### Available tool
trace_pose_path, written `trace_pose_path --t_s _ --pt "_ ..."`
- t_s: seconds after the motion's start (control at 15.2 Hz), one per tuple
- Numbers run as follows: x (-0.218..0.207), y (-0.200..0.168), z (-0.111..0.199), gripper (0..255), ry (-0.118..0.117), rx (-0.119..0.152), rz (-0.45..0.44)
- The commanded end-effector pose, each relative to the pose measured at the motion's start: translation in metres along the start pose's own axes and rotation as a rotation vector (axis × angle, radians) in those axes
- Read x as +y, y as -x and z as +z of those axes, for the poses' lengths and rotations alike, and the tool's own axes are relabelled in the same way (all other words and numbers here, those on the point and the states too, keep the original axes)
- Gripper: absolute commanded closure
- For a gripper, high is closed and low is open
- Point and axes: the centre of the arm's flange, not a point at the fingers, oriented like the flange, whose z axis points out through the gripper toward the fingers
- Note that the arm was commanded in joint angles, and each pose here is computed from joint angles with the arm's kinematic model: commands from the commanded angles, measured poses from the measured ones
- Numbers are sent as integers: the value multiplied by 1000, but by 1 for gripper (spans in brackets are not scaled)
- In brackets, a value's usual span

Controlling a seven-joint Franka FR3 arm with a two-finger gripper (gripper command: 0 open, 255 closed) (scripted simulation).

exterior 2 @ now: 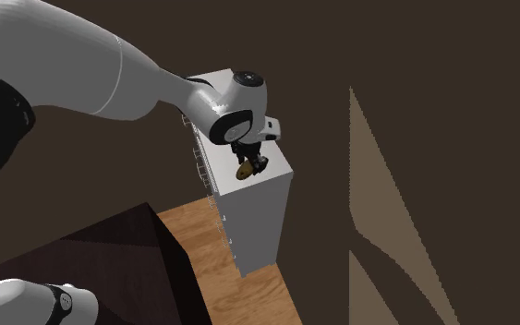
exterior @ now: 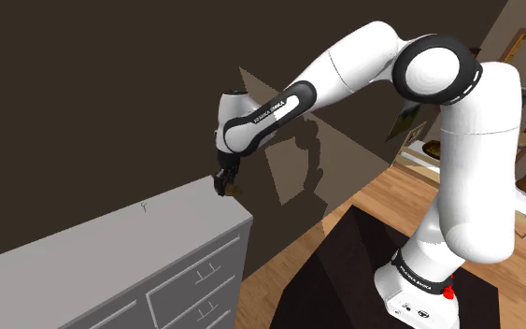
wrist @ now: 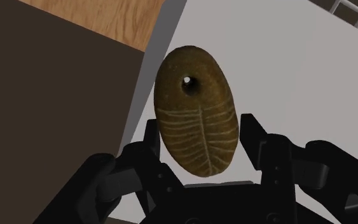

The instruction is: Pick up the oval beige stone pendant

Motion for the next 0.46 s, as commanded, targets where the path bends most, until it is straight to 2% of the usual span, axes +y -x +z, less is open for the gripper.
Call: trace_pose_path --t_s 0.0,0.26,0.4 --pt "-1 -1 -10 255 0 0 0" --pt "-2 -1 -32 255 0 0 0" --pt "-2 -1 -32 255 0 0 0"
